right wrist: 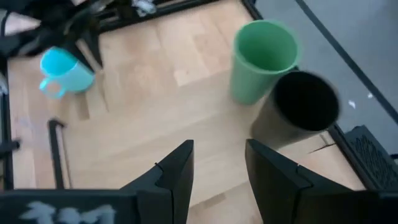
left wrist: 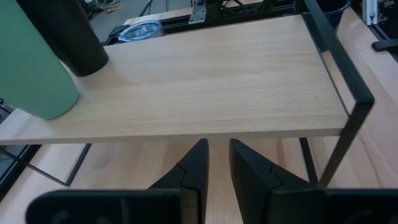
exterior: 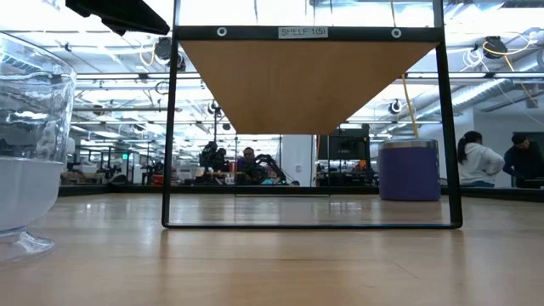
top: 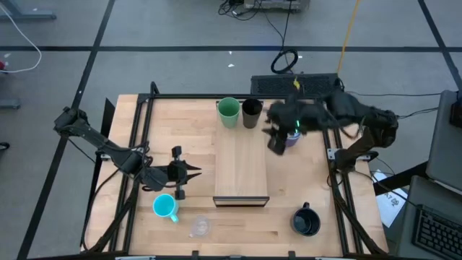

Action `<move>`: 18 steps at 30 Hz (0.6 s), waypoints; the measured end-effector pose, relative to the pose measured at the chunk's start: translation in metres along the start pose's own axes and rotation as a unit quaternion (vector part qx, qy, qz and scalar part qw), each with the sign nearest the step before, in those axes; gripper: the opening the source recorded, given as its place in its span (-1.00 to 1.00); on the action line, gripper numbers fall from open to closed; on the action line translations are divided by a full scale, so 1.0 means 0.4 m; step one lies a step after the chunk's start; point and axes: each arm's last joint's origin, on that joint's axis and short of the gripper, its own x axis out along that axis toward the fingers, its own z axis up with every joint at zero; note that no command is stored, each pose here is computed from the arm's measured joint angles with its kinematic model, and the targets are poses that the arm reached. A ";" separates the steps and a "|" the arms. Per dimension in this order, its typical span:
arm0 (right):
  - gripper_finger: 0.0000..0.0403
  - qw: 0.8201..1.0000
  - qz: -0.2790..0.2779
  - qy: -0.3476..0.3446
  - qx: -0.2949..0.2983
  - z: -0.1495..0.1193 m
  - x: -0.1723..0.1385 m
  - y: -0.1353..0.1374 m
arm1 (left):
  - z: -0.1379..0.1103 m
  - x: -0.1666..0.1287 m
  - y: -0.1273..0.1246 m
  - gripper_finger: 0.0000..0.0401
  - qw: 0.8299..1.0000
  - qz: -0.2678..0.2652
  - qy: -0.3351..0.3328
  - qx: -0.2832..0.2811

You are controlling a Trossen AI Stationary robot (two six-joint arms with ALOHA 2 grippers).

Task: Stack small to large cups/mugs on shelf
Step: Put the purple mug on the shelf

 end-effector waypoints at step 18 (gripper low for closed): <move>-0.32 0.996 -0.031 -0.011 -0.083 -0.252 0.118 0.270 | -0.001 -0.006 -0.008 -0.68 1.000 -0.003 -0.003 0.007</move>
